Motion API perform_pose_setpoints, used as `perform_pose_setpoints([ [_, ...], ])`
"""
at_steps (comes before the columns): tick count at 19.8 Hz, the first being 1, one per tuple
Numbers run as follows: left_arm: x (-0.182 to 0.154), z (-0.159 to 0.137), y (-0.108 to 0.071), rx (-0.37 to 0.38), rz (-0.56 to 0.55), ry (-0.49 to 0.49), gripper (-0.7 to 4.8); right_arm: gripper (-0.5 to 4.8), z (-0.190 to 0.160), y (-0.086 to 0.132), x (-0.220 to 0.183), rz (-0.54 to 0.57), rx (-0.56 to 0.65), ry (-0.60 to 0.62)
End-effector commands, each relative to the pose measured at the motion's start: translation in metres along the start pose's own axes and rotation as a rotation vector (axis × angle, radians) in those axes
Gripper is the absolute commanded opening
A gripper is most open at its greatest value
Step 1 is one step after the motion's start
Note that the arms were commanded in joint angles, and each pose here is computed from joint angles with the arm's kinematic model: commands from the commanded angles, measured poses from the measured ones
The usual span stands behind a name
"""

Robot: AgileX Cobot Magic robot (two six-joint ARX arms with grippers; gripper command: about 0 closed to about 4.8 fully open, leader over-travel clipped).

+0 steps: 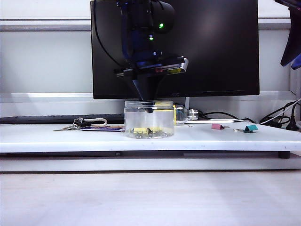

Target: Take the clips out of the round transparent plastic box and place them on the table.

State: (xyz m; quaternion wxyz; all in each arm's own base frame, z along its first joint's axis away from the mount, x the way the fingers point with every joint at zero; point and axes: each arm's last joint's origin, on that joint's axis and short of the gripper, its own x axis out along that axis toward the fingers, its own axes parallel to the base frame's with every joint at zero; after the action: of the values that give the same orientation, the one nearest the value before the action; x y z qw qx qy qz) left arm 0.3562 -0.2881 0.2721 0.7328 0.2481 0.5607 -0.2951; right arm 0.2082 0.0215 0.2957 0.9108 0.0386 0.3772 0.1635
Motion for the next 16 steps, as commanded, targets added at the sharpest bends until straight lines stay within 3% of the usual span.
perform_pose_setpoints([
  [1,-0.0042,0.0001,-0.0009,0.009,0.001,-0.01,-0.05,1.15,0.0015,0.0005,-0.0011,0.004,-0.007,-0.013],
  [7,-0.0042,-0.0001,-0.0007,0.018,0.0,-0.009,-0.05,1.16,0.0015,0.0005,-0.0011,0.004,-0.007,-0.013],
  [8,-0.0042,-0.0004,-0.0007,0.021,0.0,-0.006,0.46,1.15,0.0015,0.0005,-0.0011,0.004,-0.007,-0.014],
  [9,-0.0042,-0.0006,-0.0008,0.022,0.0,-0.004,1.42,1.16,0.0015,0.0005,-0.0011,0.004,-0.007,-0.014],
  [10,-0.004,-0.0009,-0.0008,0.031,-0.001,0.0,2.89,1.16,0.0015,0.0005,-0.0011,0.004,-0.007,-0.013],
  [11,-0.0042,-0.001,-0.0008,0.035,-0.001,0.001,3.28,1.16,0.0015,0.0005,-0.0011,0.004,-0.007,-0.013],
  [14,-0.004,-0.0012,-0.0005,0.035,-0.001,0.002,3.11,1.16,0.0015,0.0005,-0.0011,0.004,-0.007,-0.014],
  [15,-0.0039,-0.0012,-0.0005,0.035,-0.001,0.002,2.67,1.16,0.0015,0.0005,-0.0011,0.004,-0.007,-0.013],
  [16,-0.0039,-0.0011,-0.0006,0.036,-0.001,0.001,1.69,1.16,0.0015,0.0005,-0.0011,0.004,-0.007,-0.013],
])
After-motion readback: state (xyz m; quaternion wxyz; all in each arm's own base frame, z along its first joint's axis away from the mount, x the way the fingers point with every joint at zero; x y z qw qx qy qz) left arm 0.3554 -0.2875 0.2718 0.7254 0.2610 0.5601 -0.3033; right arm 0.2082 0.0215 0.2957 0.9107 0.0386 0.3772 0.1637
